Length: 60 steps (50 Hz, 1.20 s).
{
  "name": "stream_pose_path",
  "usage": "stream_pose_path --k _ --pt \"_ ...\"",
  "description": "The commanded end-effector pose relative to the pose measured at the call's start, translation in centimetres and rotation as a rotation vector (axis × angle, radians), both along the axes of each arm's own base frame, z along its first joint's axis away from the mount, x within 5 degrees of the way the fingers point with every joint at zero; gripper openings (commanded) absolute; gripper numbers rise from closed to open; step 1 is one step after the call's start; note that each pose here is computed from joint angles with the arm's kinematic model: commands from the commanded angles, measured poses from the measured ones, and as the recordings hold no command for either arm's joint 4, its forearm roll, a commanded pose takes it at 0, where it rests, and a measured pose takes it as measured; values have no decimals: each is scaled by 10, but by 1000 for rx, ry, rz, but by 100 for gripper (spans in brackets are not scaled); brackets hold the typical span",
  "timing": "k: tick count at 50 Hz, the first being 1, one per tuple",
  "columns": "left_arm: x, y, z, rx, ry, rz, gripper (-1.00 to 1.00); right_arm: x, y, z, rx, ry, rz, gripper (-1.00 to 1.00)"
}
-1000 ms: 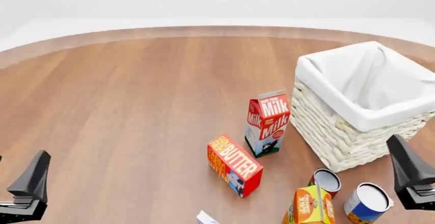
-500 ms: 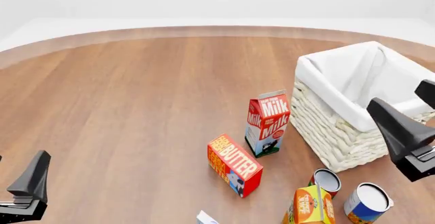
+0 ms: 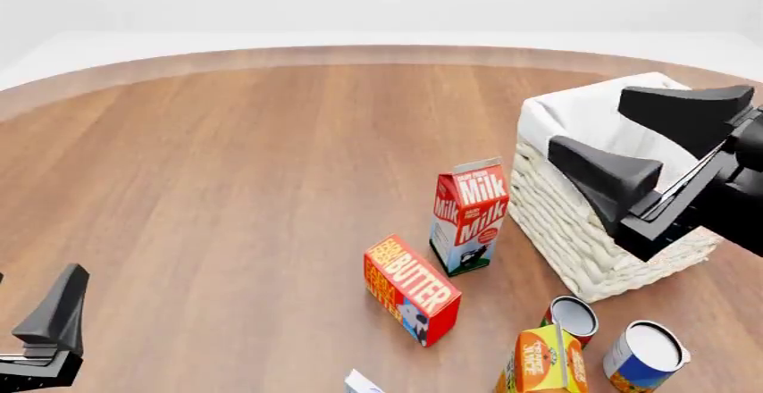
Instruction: Pick up the cream cheese box and the butter, and put them in the basket.
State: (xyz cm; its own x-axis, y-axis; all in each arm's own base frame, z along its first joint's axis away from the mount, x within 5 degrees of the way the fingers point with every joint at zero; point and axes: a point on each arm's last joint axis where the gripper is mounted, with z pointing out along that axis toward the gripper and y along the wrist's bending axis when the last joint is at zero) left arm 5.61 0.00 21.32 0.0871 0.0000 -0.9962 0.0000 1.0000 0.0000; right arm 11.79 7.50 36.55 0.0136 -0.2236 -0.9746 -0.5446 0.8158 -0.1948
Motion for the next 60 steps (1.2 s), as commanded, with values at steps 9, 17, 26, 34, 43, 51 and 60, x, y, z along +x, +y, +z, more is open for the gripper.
stream_pose_path --k 9,17,26,34,43,51,60 --pt "0 0 0 0 0 0 100 33 43 36 -34 139 90 100" --pt "0 0 0 0 0 0 100 48 55 45 -77 182 87 100" --pt "0 0 0 0 0 0 100 66 84 31 -125 335 116 100" --pt "0 0 0 0 0 0 100 69 87 28 -131 360 113 100" --pt "0 0 0 0 0 0 100 69 88 18 -132 391 109 100" --pt "0 0 0 0 0 0 100 71 84 11 -138 408 90 100" --pt "0 0 0 0 0 0 100 72 83 2 -139 420 81 100"
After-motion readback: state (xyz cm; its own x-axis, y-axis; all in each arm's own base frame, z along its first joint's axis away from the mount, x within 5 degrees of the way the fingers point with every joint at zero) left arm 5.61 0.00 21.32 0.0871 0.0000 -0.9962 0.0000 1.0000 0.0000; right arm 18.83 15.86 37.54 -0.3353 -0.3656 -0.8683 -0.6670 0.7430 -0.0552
